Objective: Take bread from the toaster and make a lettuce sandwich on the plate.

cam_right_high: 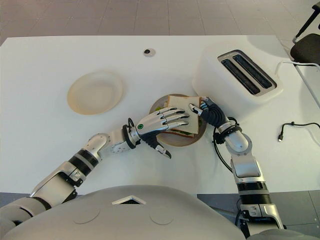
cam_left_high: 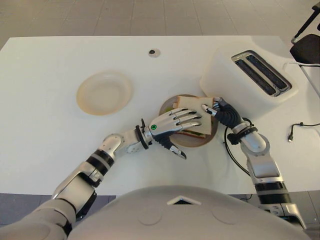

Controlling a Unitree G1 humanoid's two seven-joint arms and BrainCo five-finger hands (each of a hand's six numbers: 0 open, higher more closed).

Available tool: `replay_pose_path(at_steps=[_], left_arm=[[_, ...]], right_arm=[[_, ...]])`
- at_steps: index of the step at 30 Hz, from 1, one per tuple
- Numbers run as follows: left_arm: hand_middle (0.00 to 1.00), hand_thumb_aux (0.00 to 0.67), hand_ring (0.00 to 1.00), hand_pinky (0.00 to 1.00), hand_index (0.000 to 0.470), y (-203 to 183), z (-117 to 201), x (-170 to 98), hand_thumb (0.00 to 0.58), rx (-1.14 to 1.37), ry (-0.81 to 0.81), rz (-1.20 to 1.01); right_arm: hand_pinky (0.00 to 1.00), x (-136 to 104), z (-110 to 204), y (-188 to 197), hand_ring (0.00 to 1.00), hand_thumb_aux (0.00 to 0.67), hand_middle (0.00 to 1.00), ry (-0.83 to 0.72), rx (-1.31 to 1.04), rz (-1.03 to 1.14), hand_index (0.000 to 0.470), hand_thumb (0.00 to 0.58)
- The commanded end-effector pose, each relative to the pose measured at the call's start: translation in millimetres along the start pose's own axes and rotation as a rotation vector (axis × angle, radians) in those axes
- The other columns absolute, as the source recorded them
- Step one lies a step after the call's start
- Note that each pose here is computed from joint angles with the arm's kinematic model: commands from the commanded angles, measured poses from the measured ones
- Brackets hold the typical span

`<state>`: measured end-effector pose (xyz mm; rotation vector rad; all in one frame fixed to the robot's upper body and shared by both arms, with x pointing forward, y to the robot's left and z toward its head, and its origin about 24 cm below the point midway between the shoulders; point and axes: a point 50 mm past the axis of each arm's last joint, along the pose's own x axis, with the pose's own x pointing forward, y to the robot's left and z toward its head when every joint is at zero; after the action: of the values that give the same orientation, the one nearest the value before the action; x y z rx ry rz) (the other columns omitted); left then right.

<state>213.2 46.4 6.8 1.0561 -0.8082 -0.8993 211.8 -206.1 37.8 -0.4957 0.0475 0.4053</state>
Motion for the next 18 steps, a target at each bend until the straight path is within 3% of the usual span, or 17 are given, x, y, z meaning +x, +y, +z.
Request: replay_pose_path(at_steps=[1,4,6,7,8,9,10,11,12,13,14,15,16,17,18], left_arm=[[0.0,0.0,0.0,0.0,0.0,-32.4,-9.8,-37.1,0.0,-0.014,0.14,-0.243],[0.0,0.005,0.0,0.0,0.004,-28.7,-7.2,-53.8,0.009,-0.04,0.192,-0.223],[0.0,0.037,0.0,0.0,0.026,-25.6,-6.4,-60.3,0.062,-0.043,0.224,-0.222],[0.0,0.066,0.0,0.0,0.046,-23.8,-6.3,-61.9,0.108,-0.041,0.232,-0.222],[0.0,0.123,0.0,0.0,0.087,-21.4,-5.4,-62.7,0.194,-0.039,0.235,-0.22],[0.0,0.134,0.0,0.0,0.094,-19.2,-4.5,-62.8,0.209,-0.038,0.236,-0.217],[0.0,0.176,0.0,0.0,0.123,-16.7,-4.0,-62.6,0.265,-0.035,0.236,-0.215],[0.0,0.194,0.0,0.0,0.136,-14.8,-3.7,-62.4,0.288,-0.031,0.236,-0.215],[0.0,0.252,0.0,0.0,0.177,-11.5,-4.2,-62.1,0.355,-0.022,0.238,-0.21],[0.0,0.286,0.0,0.0,0.201,-4.0,-4.9,-60.1,0.39,-0.01,0.239,-0.171],[0.0,0.365,0.0,0.0,0.256,11.0,-3.3,-54.6,0.46,-0.006,0.227,-0.066],[0.09,0.67,0.09,0.09,0.47,36.2,4.1,-46.0,0.58,-0.047,0.187,0.125],[0.9,0.67,0.9,0.9,0.47,60.4,14.5,-40.7,0.58,-0.102,0.127,0.304],[1.0,0.67,1.0,1.0,0.47,79.3,26.3,-39.9,0.58,-0.188,0.06,0.446],[1.0,0.67,1.0,1.0,0.47,90.6,36.3,-41.4,0.58,-0.283,0.005,0.531]], right_arm=[[0.0,-1.0,38.9,-38.4,0.0,0.0,0.0,-0.227,-0.197,-0.253,0.0,0.0],[0.0,-17.6,64.8,-71.9,0.0,0.0,0.0,-0.341,-0.322,-0.473,0.0,0.0],[0.0,-24.7,70.5,-74.1,0.0,0.0,0.0,-0.372,-0.364,-0.497,0.0,0.0],[0.0,-28.3,71.5,-72.8,0.0,0.0,0.0,-0.378,-0.362,-0.493,0.0,0.0],[0.0,-31.2,72.6,-69.6,0.0,0.0,0.0,-0.386,-0.359,-0.47,0.0,0.0],[0.0,-33.4,72.0,-66.7,0.0,0.0,0.0,-0.387,-0.346,-0.441,0.0,0.0],[0.0,-35.5,71.1,-61.5,0.0,0.0,0.0,-0.388,-0.335,-0.388,0.0,0.0],[0.38,-37.2,70.2,-55.9,0.38,0.0,0.38,-0.391,-0.319,-0.331,0.0,0.0],[0.98,-39.4,68.1,-47.1,0.98,0.0,0.98,-0.391,-0.288,-0.249,0.0,0.0],[1.0,-42.4,65.2,-37.8,1.0,0.399,1.0,-0.389,-0.253,-0.164,0.28,0.485],[1.0,-46.5,63.5,-28.5,1.0,0.67,1.0,-0.398,-0.211,-0.081,0.47,0.58],[1.0,-53.1,63.0,-16.2,1.0,0.67,1.0,-0.414,-0.159,0.036,0.47,0.58],[1.0,-60.4,62.2,-5.8,1.0,0.67,1.0,-0.425,-0.111,0.143,0.47,0.58],[1.0,-67.7,60.4,2.5,1.0,0.67,1.0,-0.43,-0.078,0.241,0.47,0.58],[1.0,-74.4,57.1,9.0,1.0,0.67,1.0,-0.421,-0.052,0.329,0.47,0.58]])
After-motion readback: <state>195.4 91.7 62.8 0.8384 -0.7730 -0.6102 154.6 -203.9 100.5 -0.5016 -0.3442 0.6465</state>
